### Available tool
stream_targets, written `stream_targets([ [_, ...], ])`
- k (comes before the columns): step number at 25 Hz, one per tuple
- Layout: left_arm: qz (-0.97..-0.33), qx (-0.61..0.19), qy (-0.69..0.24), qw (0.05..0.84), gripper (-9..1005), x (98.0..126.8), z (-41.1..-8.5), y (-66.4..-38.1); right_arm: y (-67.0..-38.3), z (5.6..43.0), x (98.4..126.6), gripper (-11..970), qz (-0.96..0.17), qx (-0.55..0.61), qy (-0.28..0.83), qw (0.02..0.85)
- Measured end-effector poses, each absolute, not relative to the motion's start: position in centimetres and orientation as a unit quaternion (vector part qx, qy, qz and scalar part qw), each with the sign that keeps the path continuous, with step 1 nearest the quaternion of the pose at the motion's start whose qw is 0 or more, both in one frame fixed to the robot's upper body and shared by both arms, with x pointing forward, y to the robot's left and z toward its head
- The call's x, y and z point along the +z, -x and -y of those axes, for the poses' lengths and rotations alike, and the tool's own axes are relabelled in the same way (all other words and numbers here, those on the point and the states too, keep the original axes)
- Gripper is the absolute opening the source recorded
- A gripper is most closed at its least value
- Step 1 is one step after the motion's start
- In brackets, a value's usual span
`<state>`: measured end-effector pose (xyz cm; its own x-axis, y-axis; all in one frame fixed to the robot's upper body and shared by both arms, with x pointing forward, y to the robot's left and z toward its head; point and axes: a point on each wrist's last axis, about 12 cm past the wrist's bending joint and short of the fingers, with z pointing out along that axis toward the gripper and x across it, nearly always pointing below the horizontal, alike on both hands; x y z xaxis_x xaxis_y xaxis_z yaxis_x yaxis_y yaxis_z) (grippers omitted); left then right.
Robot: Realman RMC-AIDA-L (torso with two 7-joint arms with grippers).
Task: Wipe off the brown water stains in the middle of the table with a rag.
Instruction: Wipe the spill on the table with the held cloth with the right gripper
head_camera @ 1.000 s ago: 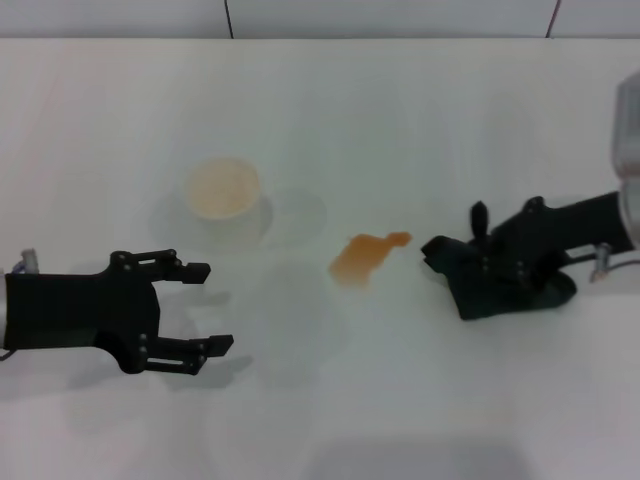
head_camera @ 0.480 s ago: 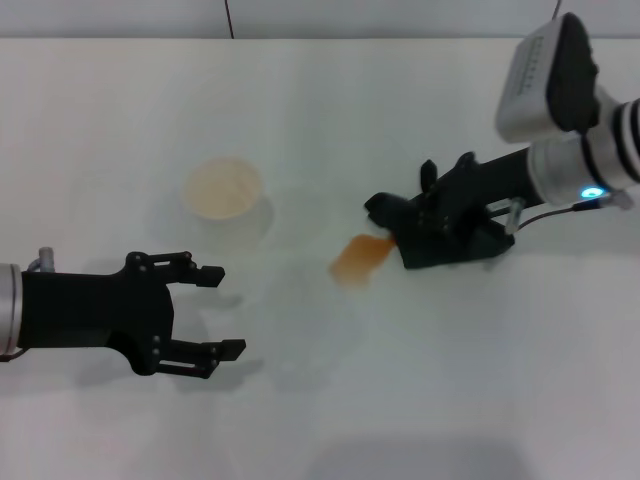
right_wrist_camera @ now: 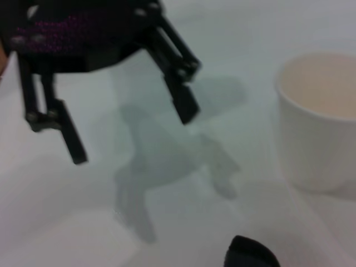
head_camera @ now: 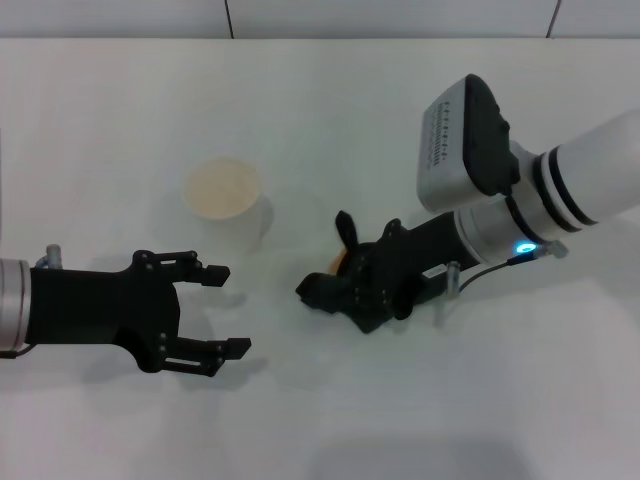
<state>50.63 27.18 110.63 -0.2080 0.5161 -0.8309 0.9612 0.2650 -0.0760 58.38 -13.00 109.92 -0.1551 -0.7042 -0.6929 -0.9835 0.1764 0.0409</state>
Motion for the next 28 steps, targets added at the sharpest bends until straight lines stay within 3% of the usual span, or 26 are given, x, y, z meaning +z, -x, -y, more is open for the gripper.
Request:
stream_targets([
  [4, -0.712, -0.312, -0.519, 0.355, 863, 110.6, -27.2, -50.6, -58.5, 12.8, 110.0, 88, -0.715, 0.250, 0.587, 0.286],
  [15, -0.712, -0.307, -0.520, 0.359, 863, 110.7, -27.4, -50.8, -62.4, 15.4, 110.2, 88, -0.754, 0.167, 0.538, 0.339],
  [28, -0.714, -0.303, -0.518, 0.361, 863, 110.8, -27.4, -51.1, -58.3, 10.6, 110.0, 88, -0.703, 0.258, 0.603, 0.273],
])
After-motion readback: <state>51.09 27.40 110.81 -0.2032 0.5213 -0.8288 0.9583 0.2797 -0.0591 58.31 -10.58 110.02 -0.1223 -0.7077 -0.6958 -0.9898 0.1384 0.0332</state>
